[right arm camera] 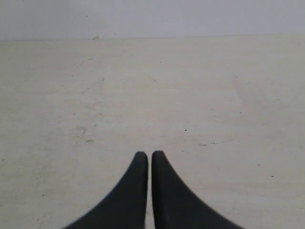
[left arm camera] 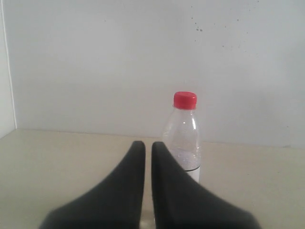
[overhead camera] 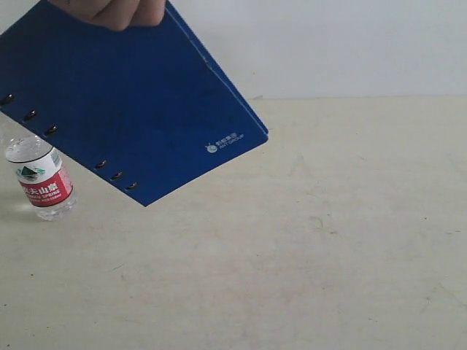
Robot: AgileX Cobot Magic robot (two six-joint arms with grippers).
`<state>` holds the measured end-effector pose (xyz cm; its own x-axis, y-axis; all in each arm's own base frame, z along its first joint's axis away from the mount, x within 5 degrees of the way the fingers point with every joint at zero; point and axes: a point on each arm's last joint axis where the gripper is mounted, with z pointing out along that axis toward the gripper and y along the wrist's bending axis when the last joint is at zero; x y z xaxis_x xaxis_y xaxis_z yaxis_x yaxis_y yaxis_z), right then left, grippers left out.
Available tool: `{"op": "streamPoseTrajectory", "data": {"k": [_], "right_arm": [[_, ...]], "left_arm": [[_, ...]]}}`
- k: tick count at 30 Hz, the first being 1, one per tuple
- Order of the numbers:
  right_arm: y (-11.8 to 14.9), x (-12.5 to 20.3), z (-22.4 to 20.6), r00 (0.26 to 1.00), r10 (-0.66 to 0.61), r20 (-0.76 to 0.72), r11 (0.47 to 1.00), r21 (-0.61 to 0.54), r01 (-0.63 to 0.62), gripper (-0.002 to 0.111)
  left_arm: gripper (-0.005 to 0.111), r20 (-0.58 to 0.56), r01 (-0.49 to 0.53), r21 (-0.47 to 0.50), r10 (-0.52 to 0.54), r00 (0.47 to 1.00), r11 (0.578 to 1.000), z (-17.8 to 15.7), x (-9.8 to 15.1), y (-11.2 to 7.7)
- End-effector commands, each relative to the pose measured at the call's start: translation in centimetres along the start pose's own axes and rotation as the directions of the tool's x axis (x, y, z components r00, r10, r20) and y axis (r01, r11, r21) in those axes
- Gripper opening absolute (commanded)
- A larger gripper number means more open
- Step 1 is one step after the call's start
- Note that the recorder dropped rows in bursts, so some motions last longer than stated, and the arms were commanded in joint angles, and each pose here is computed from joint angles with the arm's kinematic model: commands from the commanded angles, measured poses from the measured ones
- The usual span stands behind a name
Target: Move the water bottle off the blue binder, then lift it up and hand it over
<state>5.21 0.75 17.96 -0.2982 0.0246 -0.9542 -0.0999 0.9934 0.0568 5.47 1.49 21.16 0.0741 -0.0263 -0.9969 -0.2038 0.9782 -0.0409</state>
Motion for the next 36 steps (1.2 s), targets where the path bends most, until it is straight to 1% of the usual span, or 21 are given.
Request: {"op": "streamPoseTrajectory", "data": {"k": [1, 17, 20, 21, 22, 24, 25, 26, 27, 28, 30, 31, 32, 33, 34, 36], "right_arm": [[0.1, 0.0, 0.0, 0.999, 0.035, 0.013, 0.999, -0.01, -0.034, 0.0], [0.1, 0.0, 0.0, 0.999, 0.036, 0.013, 0.999, -0.01, -0.036, 0.0], [0.1, 0.0, 0.0, 0.999, 0.036, 0.013, 0.999, -0.01, -0.036, 0.0], [0.1, 0.0, 0.0, 0.999, 0.036, 0.013, 0.999, -0.01, -0.036, 0.0], [0.1, 0.0, 0.0, 0.999, 0.036, 0.013, 0.999, -0.01, -0.036, 0.0], [0.1, 0.0, 0.0, 0.999, 0.036, 0.013, 0.999, -0.01, -0.036, 0.0], [0.1, 0.0, 0.0, 0.999, 0.036, 0.013, 0.999, -0.01, -0.036, 0.0], [0.1, 0.0, 0.0, 0.999, 0.036, 0.013, 0.999, -0.01, -0.036, 0.0], [0.1, 0.0, 0.0, 0.999, 0.036, 0.013, 0.999, -0.01, -0.036, 0.0], [0.1, 0.0, 0.0, 0.999, 0.036, 0.013, 0.999, -0.01, -0.036, 0.0], [0.1, 0.0, 0.0, 0.999, 0.036, 0.013, 0.999, -0.01, -0.036, 0.0], [0.1, 0.0, 0.0, 0.999, 0.036, 0.013, 0.999, -0.01, -0.036, 0.0], [0.1, 0.0, 0.0, 0.999, 0.036, 0.013, 0.999, -0.01, -0.036, 0.0], [0.1, 0.0, 0.0, 0.999, 0.036, 0.013, 0.999, -0.01, -0.036, 0.0], [0.1, 0.0, 0.0, 0.999, 0.036, 0.013, 0.999, -0.01, -0.036, 0.0], [0.1, 0.0, 0.0, 0.999, 0.036, 0.013, 0.999, -0.01, -0.036, 0.0]], "left_arm": [[0.005, 0.001, 0.008, -0.005, -0.008, 1.0, 1.0, 0.0, 0.0, 0.1], [0.005, 0.001, 0.01, -0.005, -0.01, 1.0, 1.0, 0.0, 0.0, 0.1], [0.005, -0.001, 0.089, 0.014, -0.089, 0.996, 0.996, 0.0, 0.0, 0.0], [0.005, 0.007, 0.13, 0.021, -0.13, 0.991, 0.991, 0.0, -0.4, -0.1], [0.005, 0.026, 0.146, 0.029, -0.146, 0.989, 0.989, -0.1, -1.0, -0.1], [0.005, 0.088, 0.095, 0.048, -0.099, 0.991, 0.994, -0.3, -2.5, -0.2], [0.005, 0.117, 0.112, 0.055, -0.118, 0.986, 0.992, -0.4, -3.1, -0.2], [0.005, 0.149, 0.075, 0.06, -0.083, 0.985, 0.995, -0.5, -3.7, -0.3], [0.005, 0.176, 0.087, 0.071, -0.098, 0.979, 0.994, -0.5, -4.1, -0.3], [0.005, 0.189, 0.129, 0.094, -0.145, 0.971, 0.987, -0.5, -4.1, -0.4], [0.005, 0.148, 0.287, 0.159, -0.31, 0.939, 0.945, -0.4, -3.2, -0.8], [0.005, 0.094, 0.348, 0.173, -0.367, 0.925, 0.921, -0.3, -2.3, -1.0], [0.005, -0.013, 0.392, 0.157, -0.395, 0.919, 0.907, -0.1, -0.4, -1.2], [0.005, -0.04, 0.363, 0.144, -0.361, 0.932, 0.92, -0.1, -0.1, -1.2], [0.005, -0.151, 0.317, 0.077, -0.303, 0.941, 0.945, -0.1, 1.1, -0.9], [0.005, -0.301, 0.254, -0.006, -0.244, 0.922, 0.967, -0.4, 2.7, -0.5]]}}
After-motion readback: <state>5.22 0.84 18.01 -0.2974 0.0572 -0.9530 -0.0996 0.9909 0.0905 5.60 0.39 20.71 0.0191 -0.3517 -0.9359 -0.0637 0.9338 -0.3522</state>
